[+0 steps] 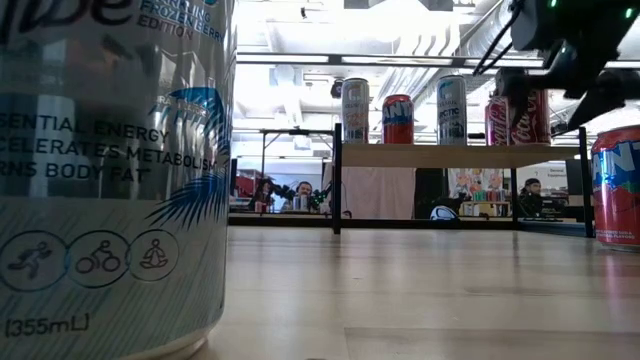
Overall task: Place canned beverage on shelf
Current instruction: Put the white blue soda can on the shelf aligned with the other white blue soda can
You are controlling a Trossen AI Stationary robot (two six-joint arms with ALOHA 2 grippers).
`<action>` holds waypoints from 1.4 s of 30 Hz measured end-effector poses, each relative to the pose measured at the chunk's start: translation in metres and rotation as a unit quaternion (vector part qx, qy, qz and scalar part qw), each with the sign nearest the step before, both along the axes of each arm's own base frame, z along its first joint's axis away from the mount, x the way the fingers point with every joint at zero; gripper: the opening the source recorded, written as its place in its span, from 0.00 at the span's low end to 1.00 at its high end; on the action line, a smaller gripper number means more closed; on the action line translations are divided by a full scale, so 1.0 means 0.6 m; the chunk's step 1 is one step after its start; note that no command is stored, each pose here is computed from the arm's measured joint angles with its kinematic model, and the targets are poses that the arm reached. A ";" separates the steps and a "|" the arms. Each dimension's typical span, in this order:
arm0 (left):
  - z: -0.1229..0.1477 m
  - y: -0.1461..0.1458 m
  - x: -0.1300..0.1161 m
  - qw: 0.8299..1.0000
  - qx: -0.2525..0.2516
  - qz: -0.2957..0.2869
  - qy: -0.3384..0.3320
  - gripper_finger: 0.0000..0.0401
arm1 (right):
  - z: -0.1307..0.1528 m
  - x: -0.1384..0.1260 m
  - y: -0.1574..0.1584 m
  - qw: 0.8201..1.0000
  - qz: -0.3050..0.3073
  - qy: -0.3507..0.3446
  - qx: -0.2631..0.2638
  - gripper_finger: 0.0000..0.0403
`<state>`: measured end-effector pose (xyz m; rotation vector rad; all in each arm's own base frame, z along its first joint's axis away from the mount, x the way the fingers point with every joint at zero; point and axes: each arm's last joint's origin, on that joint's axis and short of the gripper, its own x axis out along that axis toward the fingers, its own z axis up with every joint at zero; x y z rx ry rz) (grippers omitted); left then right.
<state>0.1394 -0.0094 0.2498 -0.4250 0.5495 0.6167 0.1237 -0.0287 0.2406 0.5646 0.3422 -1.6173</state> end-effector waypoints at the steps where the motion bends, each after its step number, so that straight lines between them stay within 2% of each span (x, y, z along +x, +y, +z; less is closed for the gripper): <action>1: 0.000 0.000 0.000 1.000 0.000 0.000 0.000 0.84 | 0.008 -0.002 0.003 1.000 0.002 0.004 0.022 0.99; 6: 0.000 0.000 0.000 1.000 0.000 0.000 0.000 0.84 | 0.042 -0.006 0.014 0.988 0.002 0.006 0.156 0.99; 12: 0.000 0.000 0.000 1.000 0.000 0.000 0.000 0.84 | 0.069 -0.004 0.027 0.952 0.023 -0.004 0.305 0.99; 18: 0.000 0.000 0.000 1.000 0.000 0.000 0.000 0.84 | 0.055 -0.007 0.039 0.907 0.038 0.021 0.419 0.99; 22: 0.000 0.000 0.000 1.000 0.000 0.000 0.000 0.84 | 0.029 -0.006 0.052 0.879 0.047 0.031 0.473 0.99; 25: 0.000 0.000 0.000 1.000 0.000 0.000 0.000 0.84 | 0.014 0.003 0.064 0.863 0.061 0.010 0.501 0.99; 27: 0.000 0.000 0.000 1.000 0.000 0.000 0.000 0.84 | 0.011 0.009 0.070 0.860 0.062 -0.007 0.506 0.99; 31: 0.000 0.000 0.000 1.000 0.000 0.000 0.000 0.84 | 0.012 0.016 0.078 0.873 0.067 -0.034 0.482 0.99; 39: 0.000 0.000 0.000 1.000 0.000 0.000 0.000 0.84 | 0.013 0.028 0.098 0.870 0.086 -0.078 0.479 0.99; 42: 0.000 0.000 0.000 1.000 0.000 0.000 0.000 0.84 | 0.014 0.032 0.100 0.881 0.092 -0.098 0.453 0.99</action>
